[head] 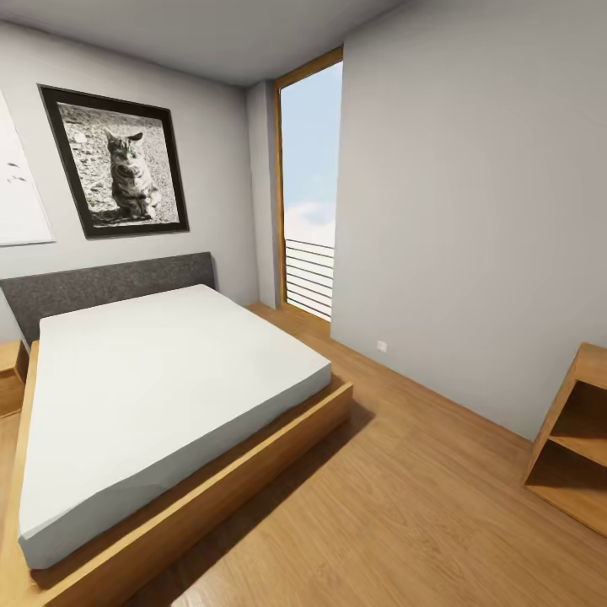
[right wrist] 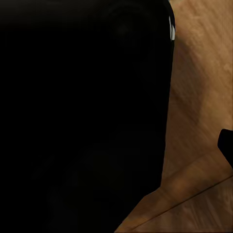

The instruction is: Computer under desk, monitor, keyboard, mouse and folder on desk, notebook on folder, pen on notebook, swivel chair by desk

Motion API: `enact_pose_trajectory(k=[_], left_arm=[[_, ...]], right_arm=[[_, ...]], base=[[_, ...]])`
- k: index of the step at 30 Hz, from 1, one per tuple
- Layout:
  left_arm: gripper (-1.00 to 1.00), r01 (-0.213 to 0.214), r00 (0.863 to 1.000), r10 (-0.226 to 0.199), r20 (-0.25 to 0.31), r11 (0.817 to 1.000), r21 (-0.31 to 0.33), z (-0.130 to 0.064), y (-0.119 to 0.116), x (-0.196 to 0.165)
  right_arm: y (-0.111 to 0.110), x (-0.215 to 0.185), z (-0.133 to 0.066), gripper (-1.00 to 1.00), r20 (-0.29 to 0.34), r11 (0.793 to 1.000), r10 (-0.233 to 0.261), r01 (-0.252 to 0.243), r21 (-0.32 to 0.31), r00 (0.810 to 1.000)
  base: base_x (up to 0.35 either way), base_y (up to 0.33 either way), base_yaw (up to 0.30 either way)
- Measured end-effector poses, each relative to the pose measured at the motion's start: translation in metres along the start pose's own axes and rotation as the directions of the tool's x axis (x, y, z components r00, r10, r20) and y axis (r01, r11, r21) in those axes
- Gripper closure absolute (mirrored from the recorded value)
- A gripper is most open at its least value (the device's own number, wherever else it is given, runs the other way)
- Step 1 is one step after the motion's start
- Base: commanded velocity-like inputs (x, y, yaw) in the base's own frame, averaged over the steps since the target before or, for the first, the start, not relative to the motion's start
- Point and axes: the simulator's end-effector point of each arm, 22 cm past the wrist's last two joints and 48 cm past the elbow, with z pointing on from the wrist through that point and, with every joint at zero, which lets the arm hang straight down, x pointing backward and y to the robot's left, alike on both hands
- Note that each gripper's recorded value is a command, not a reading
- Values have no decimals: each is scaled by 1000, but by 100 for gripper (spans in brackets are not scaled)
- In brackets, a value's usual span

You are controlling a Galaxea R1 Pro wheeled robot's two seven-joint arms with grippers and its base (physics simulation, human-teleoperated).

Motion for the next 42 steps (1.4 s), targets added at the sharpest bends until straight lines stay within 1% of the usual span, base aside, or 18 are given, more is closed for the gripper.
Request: enact_pose_trajectory(k=[2, 5, 7, 31, 34, 42], left_arm=[[-100, 5, 1000, -5, -8, 1000, -10, 0, 8, 8], [-100, 3, 1000, -4, -23, 1000, -27, -1, 22, 19], [-100, 3, 1000, -4, -23, 999, -36, -1, 29, 19], [-100, 2, 1000, -2, -22, 999, -34, -1, 27, 19], [-100, 3, 1000, -4, -23, 999, -34, -1, 28, 20], [-100, 4, 1000, -5, -23, 999, -34, -1, 27, 20]], right_arm=[[7, -16, 0, -100, 27, 1000, 5, -5, -6, 1000], [8, -36, -1, -100, 60, 1000, 3, -3, -7, 998], [8, -42, -1, -100, 67, 1000, 3, -3, -7, 998], [9, -41, -1, -100, 65, 1000, 2, -1, -8, 998], [9, -42, -1, -100, 64, 1000, 10, -9, -14, 998], [10, -43, -1, -100, 65, 1000, 13, -12, -17, 998]], base=[[0, 0, 0], [0, 0, 0], [0, 0, 0], [0, 0, 0], [0, 0, 0], [0, 0, 0]])
